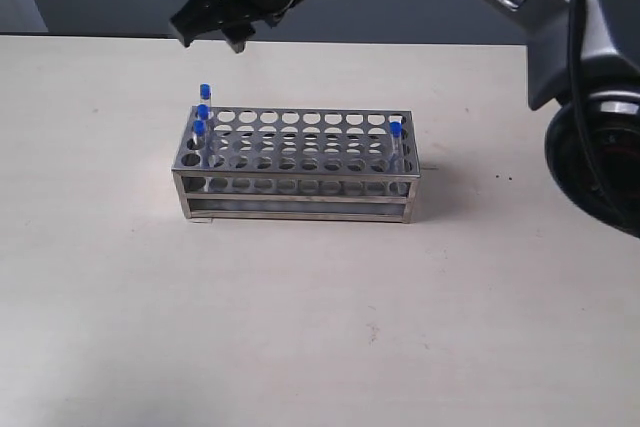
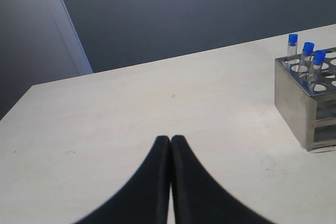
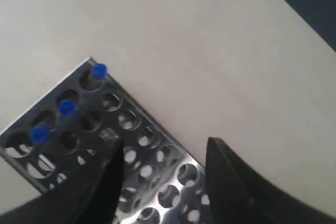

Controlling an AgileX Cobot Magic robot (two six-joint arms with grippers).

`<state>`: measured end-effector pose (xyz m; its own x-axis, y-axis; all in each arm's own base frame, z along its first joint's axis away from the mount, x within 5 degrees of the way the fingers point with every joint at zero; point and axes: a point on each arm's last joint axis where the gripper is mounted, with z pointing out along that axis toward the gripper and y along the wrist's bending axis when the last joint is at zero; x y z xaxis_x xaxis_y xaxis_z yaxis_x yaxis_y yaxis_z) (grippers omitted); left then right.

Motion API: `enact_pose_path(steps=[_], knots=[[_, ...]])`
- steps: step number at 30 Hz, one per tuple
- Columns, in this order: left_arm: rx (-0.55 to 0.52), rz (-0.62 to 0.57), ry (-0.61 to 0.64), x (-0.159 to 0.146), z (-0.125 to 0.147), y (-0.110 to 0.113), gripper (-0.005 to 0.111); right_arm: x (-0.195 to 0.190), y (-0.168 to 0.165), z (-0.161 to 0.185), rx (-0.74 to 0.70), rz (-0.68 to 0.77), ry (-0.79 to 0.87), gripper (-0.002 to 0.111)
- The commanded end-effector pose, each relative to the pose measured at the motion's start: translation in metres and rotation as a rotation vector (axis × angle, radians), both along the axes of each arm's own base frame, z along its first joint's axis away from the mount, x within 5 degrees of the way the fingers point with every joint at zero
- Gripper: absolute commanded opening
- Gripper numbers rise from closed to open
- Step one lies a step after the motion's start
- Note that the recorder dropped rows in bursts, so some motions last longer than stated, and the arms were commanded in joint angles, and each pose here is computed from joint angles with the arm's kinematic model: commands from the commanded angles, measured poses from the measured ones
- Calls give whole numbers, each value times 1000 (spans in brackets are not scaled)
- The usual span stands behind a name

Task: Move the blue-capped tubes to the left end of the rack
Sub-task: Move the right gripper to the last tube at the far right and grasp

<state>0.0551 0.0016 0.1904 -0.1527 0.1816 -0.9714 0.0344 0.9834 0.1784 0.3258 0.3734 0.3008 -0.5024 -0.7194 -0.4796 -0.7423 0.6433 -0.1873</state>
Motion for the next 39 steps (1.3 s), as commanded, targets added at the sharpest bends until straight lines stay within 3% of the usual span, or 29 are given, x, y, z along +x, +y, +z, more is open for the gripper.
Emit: enact_pose_path(steps=[1, 6, 15, 32, 34, 38, 39], knots=[[-1, -5, -11, 0, 2, 0, 0, 10, -32, -2, -59, -85, 20, 46], [-1, -5, -11, 0, 2, 0, 0, 3, -70, -22, -152, -149, 119, 39], [-1, -5, -11, 0, 2, 0, 0, -8, -100, -57, -311, -168, 186, 39], [-1, -5, -11, 0, 2, 0, 0, -2, -95, -104, -346, -164, 196, 39], [-1, -5, -11, 0, 2, 0, 0, -2, -95, -105, -353, -165, 202, 32], [-1, -5, -11, 0, 2, 0, 0, -1, -96, -102, -357, -167, 183, 0], [-1, -5, -11, 0, 2, 0, 0, -1, -97, -100, -356, -167, 177, 1]])
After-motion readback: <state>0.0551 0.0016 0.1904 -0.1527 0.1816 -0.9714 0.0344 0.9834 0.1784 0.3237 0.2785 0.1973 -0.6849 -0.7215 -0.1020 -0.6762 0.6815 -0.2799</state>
